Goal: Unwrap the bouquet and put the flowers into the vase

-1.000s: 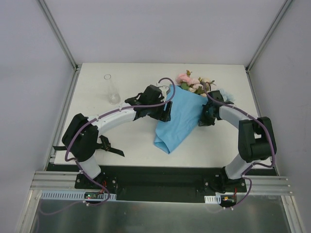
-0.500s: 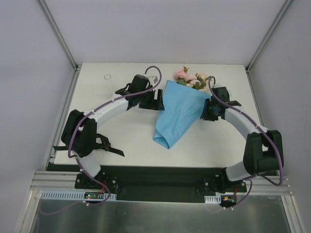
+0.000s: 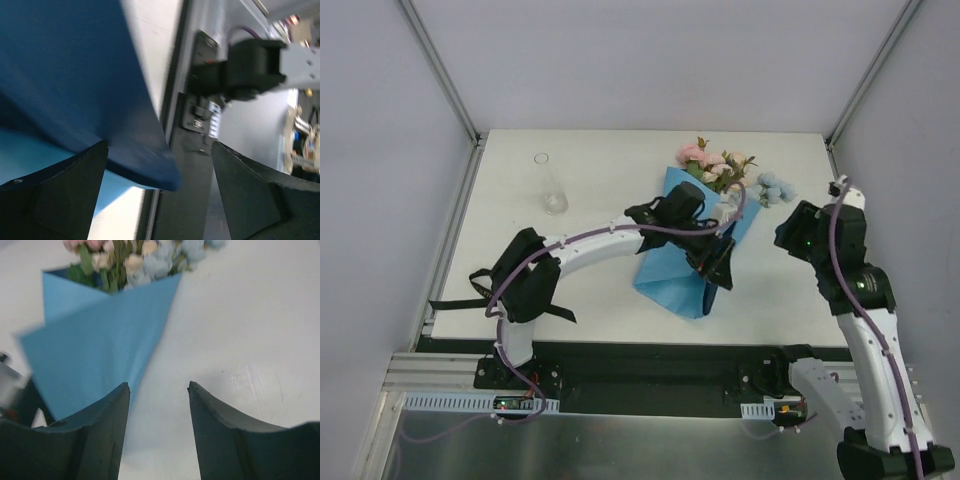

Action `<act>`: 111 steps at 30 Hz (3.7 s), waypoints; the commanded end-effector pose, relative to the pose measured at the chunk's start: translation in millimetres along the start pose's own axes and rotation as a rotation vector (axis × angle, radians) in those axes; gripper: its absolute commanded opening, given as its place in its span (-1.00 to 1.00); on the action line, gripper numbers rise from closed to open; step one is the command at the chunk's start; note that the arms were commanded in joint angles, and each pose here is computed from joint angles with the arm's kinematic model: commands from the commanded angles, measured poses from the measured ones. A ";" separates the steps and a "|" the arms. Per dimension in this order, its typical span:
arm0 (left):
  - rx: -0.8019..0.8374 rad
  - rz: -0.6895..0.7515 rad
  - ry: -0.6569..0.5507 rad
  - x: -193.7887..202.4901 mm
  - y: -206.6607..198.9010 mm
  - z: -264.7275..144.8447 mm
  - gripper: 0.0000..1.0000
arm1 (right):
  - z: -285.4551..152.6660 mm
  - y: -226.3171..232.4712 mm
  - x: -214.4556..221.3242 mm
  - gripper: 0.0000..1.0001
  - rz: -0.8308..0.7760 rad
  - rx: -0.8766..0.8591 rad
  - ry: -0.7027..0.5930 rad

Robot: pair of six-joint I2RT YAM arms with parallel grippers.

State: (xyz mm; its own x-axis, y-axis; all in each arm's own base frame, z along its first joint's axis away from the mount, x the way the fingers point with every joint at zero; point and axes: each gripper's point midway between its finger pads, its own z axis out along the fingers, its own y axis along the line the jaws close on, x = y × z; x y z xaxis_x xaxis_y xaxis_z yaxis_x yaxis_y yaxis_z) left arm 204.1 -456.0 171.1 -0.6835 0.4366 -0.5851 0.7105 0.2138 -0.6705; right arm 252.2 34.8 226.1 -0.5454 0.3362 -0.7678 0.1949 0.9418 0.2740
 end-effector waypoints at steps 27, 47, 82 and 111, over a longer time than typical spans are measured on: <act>-0.728 0.346 0.112 6.5 86.6 -6.3 0.76 | 66.0 -43.8 141.9 -0.26 0.327 0.110 0.484; -1.048 0.217 -0.098 -47.3 105.1 -114.7 0.02 | 67.1 14.5 127.7 0.05 0.163 -0.229 0.547; -0.668 0.028 -0.070 -15.8 64.1 -173.4 0.04 | 86.6 -34.9 138.9 0.41 0.215 0.078 0.540; -0.346 -0.036 0.186 11.0 103.2 48.2 -0.70 | 39.2 -31.5 63.0 0.63 0.170 0.016 0.281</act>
State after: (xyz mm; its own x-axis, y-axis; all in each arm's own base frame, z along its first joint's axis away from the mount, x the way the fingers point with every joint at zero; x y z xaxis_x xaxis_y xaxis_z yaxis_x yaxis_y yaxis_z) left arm 261.5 -432.0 34.2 -0.6967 0.6082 -0.3804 0.7172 0.6007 -0.3532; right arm 241.3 38.1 130.4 -0.7416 0.4551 -0.4928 0.2956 0.8812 0.3690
